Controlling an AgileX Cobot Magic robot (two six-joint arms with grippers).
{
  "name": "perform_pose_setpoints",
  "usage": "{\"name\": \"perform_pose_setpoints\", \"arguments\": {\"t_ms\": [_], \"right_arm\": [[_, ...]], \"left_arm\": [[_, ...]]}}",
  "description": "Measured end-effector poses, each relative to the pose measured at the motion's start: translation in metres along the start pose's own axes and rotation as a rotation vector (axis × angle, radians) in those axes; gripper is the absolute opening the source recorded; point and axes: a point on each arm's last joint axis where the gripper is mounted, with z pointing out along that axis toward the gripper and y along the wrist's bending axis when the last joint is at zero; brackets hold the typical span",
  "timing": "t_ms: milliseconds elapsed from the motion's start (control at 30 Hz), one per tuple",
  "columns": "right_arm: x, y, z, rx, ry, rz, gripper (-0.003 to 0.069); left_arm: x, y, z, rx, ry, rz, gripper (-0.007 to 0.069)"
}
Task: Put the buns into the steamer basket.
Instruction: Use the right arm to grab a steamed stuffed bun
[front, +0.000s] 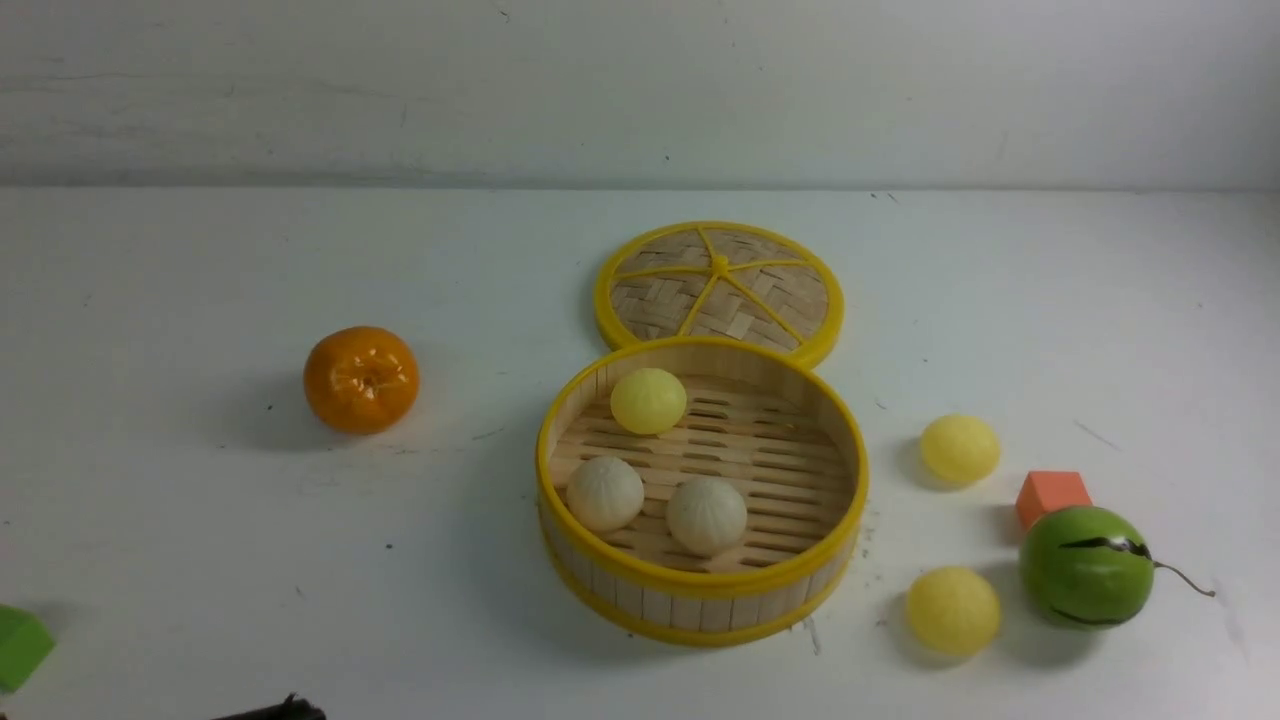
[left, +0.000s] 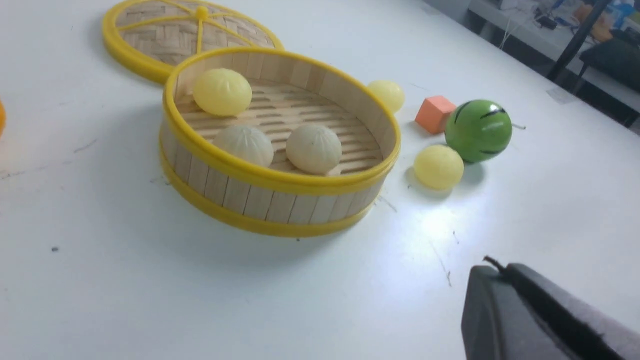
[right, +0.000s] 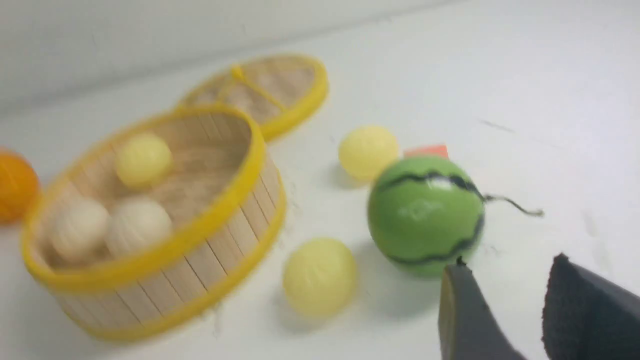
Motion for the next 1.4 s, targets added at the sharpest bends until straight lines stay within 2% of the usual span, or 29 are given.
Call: {"name": "perform_pose_setpoints", "arguments": {"t_ms": [167,267,367,467,500,533,567,600,733,933,1033,1133,1267,1400], "right_arm": [[-0.011,0.002,-0.001,-0.034,-0.104,0.231,0.024],[-0.034,0.02,-0.006,-0.083,-0.032,0.256,0.023],[-0.053,0.035,-0.004,-0.096,0.101,0.202,0.022],[-0.092,0.06,0.011,-0.103,0.391,0.01,0.0211],[-0.1,0.064,0.026,-0.095,0.55,-0.054,0.0211],[-0.1,0.064,0.026,-0.095,0.55,-0.054,0.0211],[-0.108,0.067,0.052,-0.09,0.737,-0.127,0.0211],[-0.111,0.068,0.06,-0.089,0.78,-0.141,0.0211],[-0.098,0.076,0.116,-0.104,1.041,-0.165,0.0194],[-0.07,0.105,0.178,-0.129,1.213,-0.255,0.0182],[-0.061,0.116,0.202,-0.088,1.231,-0.299,0.0186],[-0.053,0.121,0.221,0.002,1.24,-0.347,0.0207],[-0.036,0.117,0.242,0.111,1.258,-0.402,0.026],[-0.027,0.111,0.252,0.147,1.26,-0.395,0.0291]], "left_arm": [[0.001,0.0,0.0,0.003,0.01,-0.014,-0.0014],[0.001,0.0,0.0,0.004,0.01,-0.016,-0.0014],[0.001,0.0,0.0,0.004,0.01,-0.016,-0.0014],[0.001,0.0,0.0,0.004,0.01,-0.016,-0.0014],[0.001,0.0,0.0,0.004,0.01,-0.017,-0.0014],[0.001,0.0,0.0,0.004,0.01,-0.017,-0.0014],[0.001,0.0,0.0,0.004,0.01,-0.017,-0.0014],[0.001,0.0,0.0,0.004,0.01,-0.017,-0.0014],[0.001,0.0,0.0,0.004,0.01,-0.017,-0.0014],[0.001,0.0,0.0,0.004,0.01,-0.017,-0.0014],[0.001,0.0,0.0,0.004,0.01,-0.017,-0.0013],[0.001,0.0,0.0,0.004,0.01,-0.017,-0.0013],[0.001,0.0,0.0,0.004,0.01,-0.017,-0.0013],[0.001,0.0,0.0,0.004,0.01,-0.017,-0.0013]]}}
